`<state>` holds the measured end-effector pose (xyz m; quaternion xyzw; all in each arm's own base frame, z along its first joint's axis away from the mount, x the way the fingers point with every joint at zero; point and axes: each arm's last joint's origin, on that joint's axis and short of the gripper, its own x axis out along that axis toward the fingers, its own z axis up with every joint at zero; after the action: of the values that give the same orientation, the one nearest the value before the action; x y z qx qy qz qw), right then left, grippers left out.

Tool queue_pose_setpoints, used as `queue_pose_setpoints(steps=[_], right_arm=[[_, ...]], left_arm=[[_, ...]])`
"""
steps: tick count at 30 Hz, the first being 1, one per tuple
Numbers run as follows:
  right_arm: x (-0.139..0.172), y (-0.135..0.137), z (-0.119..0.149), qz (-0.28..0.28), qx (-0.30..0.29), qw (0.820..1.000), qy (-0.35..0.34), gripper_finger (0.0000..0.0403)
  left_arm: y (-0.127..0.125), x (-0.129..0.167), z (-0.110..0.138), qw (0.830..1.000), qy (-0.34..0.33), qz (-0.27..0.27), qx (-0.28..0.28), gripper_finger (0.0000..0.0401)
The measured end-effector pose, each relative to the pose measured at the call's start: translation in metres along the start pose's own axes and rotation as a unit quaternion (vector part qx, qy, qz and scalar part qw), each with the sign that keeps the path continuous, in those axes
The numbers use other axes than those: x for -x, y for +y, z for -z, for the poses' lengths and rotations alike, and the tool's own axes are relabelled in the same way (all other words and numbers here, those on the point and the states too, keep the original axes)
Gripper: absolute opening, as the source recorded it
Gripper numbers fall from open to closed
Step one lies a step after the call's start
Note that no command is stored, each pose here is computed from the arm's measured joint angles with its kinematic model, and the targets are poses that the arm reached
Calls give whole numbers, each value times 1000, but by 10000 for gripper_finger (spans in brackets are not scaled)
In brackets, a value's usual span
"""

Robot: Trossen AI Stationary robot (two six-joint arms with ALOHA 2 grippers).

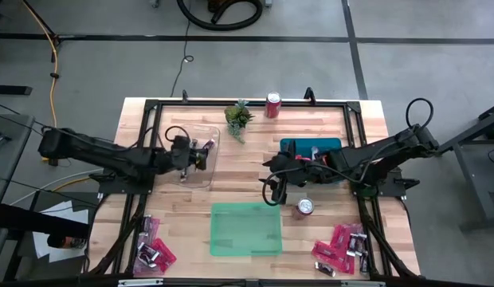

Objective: Sort candy
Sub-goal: Put the brown chocolate bar into the transparent bin

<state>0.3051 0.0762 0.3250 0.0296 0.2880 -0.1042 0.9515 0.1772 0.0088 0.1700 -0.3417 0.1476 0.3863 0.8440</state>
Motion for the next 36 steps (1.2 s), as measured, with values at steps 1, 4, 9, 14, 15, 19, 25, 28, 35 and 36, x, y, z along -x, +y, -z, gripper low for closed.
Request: queue_pose_setpoints(steps=[1,4,9,14,15,19,25,28,35,36], right_arm=[[0,0,0,0,0,1000,0,238],[0,0,0,0,0,1000,-1,238],[0,0,0,0,-6,1000,0,238],[0,0,0,0,-25,1000,0,238],[0,0,0,0,-25,1000,0,238],[0,0,0,0,-25,1000,-1,238],[0,0,0,0,-25,1000,-1,238],[0,0,0,0,-25,1000,-1,238],[0,0,0,0,-22,1000,-1,238],[0,0,0,0,-22,1000,-1,238]], left_arm=[[4,-3,-1,1000,11,-11,13,0],[11,-12,-3,998,40,-31,39,0],[21,-27,-5,991,102,-42,74,0],[26,-32,-4,987,122,-55,87,0],[26,-33,-4,987,122,-55,87,0],[26,-33,-5,988,122,-52,77,4],[25,-32,-5,988,122,-50,77,47],[24,-29,-8,989,115,-40,80,81],[20,-17,-21,993,67,-7,100,156],[19,-14,-23,993,59,0,104,163]])
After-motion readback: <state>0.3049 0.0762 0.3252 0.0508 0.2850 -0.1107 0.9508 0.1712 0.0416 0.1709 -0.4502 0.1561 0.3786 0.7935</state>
